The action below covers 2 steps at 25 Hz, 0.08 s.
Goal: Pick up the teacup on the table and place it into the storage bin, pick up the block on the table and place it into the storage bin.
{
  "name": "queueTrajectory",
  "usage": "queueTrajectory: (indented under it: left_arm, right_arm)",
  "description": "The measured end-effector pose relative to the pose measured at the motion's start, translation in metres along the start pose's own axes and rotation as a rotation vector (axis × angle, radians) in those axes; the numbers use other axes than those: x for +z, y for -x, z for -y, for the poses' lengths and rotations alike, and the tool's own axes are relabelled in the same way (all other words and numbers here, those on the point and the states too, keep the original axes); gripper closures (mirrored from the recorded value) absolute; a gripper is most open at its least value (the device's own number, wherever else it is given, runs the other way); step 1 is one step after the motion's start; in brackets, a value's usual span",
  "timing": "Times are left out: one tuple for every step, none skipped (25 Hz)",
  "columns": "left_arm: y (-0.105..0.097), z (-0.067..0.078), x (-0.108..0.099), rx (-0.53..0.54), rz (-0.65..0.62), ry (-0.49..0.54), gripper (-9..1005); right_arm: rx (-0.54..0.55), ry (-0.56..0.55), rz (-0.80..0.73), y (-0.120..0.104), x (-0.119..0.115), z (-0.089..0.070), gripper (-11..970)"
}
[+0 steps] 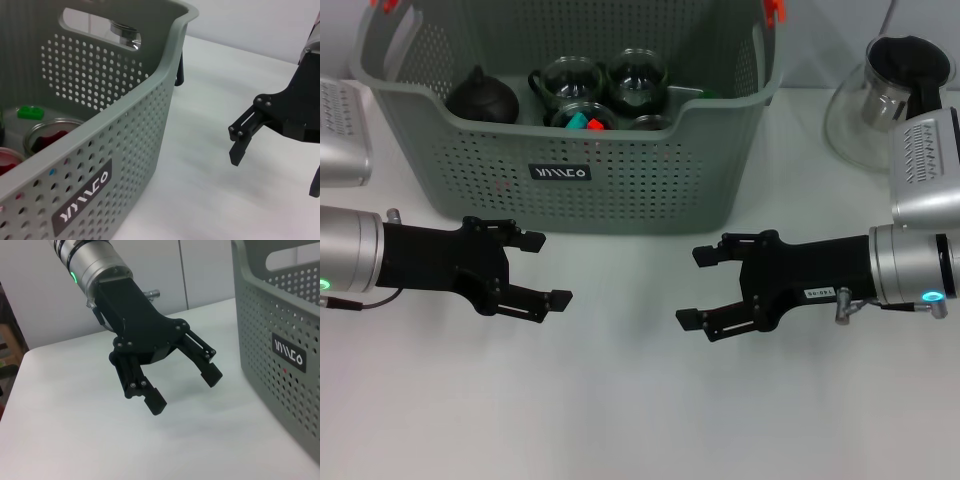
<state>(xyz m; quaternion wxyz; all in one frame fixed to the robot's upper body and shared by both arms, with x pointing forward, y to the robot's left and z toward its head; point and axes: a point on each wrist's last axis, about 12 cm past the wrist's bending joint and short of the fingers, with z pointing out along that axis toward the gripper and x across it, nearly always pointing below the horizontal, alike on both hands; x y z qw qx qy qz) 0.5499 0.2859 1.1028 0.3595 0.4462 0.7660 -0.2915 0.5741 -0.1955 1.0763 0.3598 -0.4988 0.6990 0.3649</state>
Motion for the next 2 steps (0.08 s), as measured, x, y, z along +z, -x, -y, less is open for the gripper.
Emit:
queueTrajectory:
  left_arm:
    - [-0.0002,0.0,-0.0001,0.0,-0.002,-0.001,81]
    - [-0.0005,0.0001,-0.0002,0.0,-0.005,-0.002,81]
  right_arm:
    - [0.001,0.0,0.0,-0.0002,0.0001,-0.0001,13]
    - [0.001,0.001,0.0,-0.0002,0.0001,-0.0001,13]
